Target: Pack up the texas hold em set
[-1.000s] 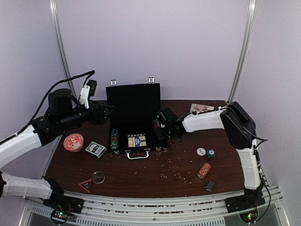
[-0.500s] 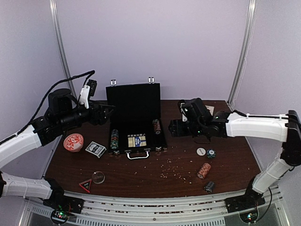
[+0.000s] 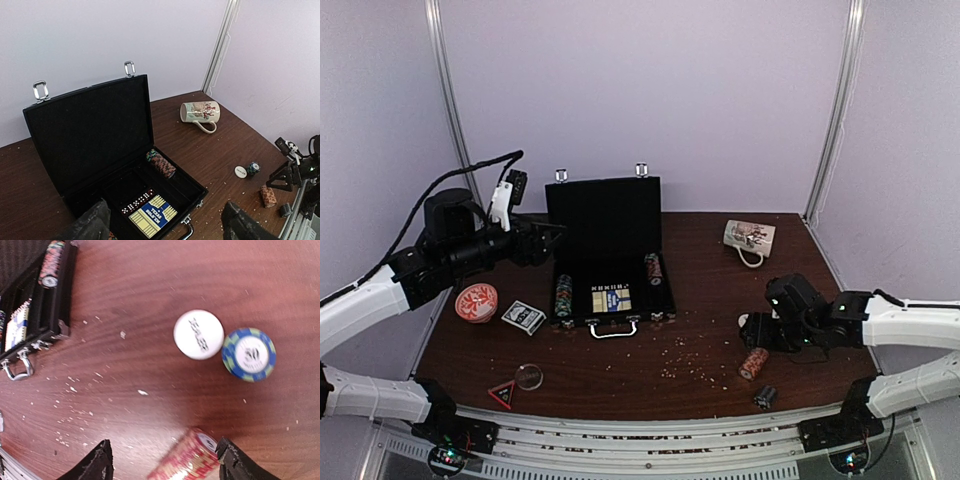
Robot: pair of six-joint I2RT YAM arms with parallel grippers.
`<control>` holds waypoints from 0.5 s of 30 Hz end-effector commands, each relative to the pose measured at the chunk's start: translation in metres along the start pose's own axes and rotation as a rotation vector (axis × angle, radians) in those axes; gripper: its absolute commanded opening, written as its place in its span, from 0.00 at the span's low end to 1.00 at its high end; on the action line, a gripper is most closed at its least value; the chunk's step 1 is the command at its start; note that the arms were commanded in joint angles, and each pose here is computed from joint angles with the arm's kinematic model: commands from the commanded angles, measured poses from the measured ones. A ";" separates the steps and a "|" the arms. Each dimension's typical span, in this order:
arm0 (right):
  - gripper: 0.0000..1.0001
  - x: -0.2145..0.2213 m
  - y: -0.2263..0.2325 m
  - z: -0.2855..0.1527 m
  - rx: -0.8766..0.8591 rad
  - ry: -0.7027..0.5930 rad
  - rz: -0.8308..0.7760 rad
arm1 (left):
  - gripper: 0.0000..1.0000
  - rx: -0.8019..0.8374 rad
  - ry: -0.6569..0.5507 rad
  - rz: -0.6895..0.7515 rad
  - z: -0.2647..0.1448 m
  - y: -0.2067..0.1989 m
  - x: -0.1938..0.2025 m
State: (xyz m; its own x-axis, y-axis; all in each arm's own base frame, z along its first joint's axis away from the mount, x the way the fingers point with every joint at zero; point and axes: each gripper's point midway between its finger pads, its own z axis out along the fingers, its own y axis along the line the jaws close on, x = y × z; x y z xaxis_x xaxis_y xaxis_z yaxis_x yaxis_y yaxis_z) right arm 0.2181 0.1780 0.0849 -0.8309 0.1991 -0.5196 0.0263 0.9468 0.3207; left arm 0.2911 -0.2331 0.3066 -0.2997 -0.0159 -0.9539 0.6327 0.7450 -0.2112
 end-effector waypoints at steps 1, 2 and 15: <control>0.70 0.013 -0.013 0.000 0.009 0.022 0.089 | 0.80 0.008 -0.062 0.011 -0.003 -0.004 -0.023; 0.69 0.015 -0.015 0.001 0.013 0.024 0.092 | 0.80 0.009 -0.061 0.011 -0.003 -0.004 -0.023; 0.51 0.029 -0.004 0.021 -0.024 0.079 0.085 | 0.80 0.013 -0.058 0.011 -0.002 -0.005 -0.022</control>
State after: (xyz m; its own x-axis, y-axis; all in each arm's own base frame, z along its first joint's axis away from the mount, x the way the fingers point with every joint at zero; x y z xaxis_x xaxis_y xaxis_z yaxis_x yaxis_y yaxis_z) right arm 0.2055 0.1753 0.0545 -0.8591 0.2614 -0.4400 0.1016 0.9297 0.3541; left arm 0.2913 -0.2332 0.3061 -0.3009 -0.0151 -0.9535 0.6325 0.7452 -0.2114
